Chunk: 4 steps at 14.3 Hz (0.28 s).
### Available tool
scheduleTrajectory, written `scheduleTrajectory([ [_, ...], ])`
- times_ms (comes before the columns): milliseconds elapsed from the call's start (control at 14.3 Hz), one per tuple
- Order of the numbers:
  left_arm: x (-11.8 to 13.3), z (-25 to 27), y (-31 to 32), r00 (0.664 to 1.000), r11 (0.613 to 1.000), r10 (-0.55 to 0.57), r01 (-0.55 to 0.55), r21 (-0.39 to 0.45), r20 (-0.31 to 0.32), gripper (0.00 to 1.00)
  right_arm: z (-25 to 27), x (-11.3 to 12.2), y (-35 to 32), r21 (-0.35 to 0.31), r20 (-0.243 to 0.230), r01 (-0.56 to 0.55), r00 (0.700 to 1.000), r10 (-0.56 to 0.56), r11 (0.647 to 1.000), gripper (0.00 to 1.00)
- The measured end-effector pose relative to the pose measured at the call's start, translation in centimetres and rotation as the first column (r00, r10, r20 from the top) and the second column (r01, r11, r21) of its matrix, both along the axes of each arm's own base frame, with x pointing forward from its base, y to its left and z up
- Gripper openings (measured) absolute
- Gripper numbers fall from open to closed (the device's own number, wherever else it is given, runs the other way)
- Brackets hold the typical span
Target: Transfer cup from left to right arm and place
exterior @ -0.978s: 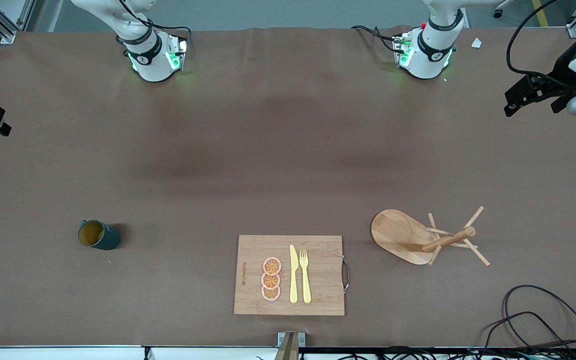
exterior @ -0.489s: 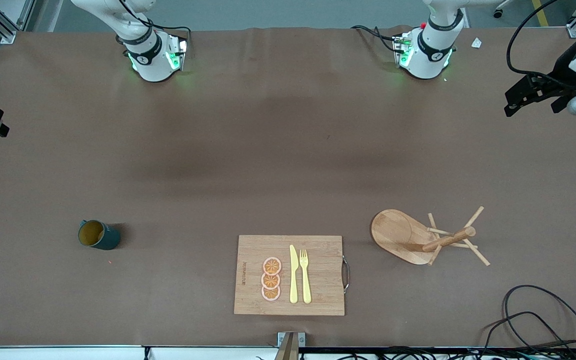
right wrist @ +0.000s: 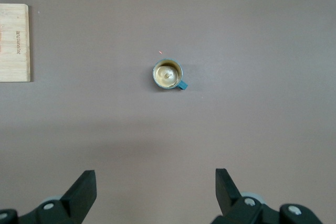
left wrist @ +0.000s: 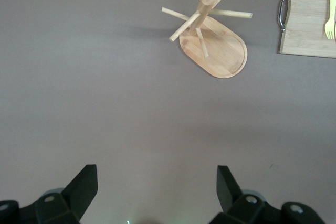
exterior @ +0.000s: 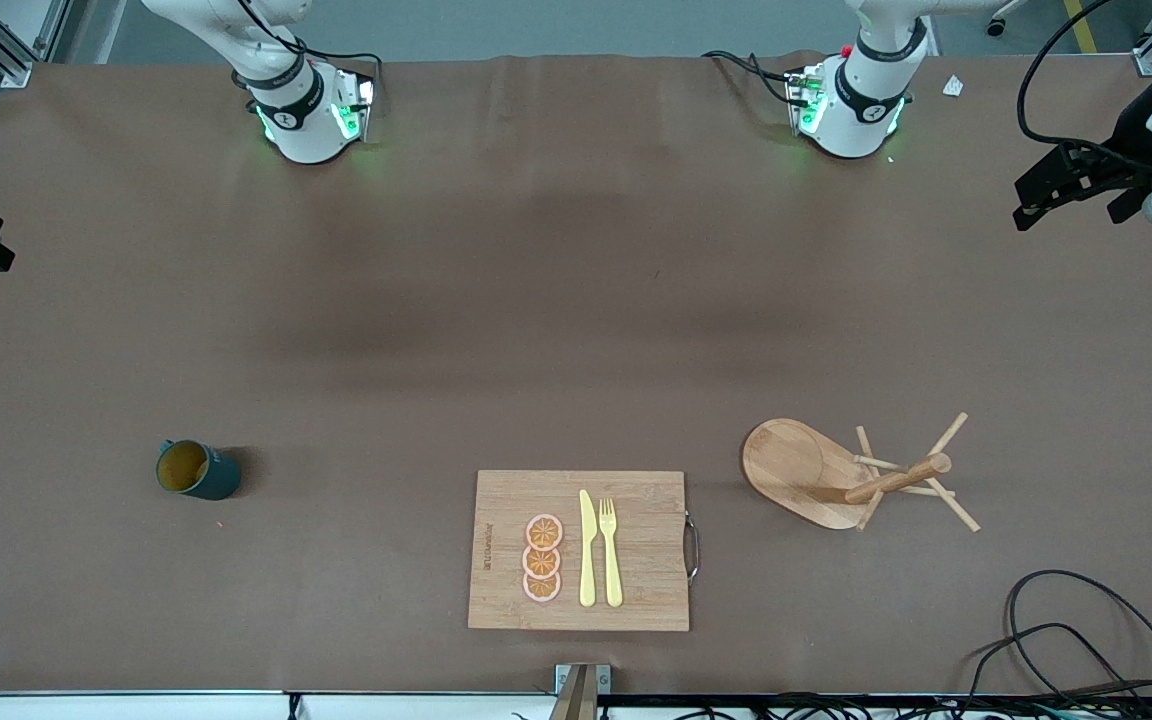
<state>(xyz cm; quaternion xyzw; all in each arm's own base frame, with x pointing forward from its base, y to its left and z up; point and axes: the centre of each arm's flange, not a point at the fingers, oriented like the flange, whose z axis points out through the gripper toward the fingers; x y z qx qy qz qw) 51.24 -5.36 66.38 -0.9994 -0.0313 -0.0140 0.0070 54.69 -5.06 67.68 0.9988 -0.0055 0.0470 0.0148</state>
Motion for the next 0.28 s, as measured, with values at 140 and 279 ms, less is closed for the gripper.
scheduleTrajectory([
  [140, -0.11, -0.04, -0.22, 1.0, 1.0, -0.004, 0.004, 0.001, -0.008, 1.0, 0.01, 0.0, 0.0, 0.0, 0.0, 0.0, 1.0, 0.0, 1.0, 1.0],
  [279, -0.3, -0.14, -0.98, 1.0, 1.0, -0.02, 0.02, 0.003, -0.018, 1.0, 0.07, -0.01, -0.03, 0.0, 0.001, 0.002, 1.0, -0.002, 1.0, 1.0],
])
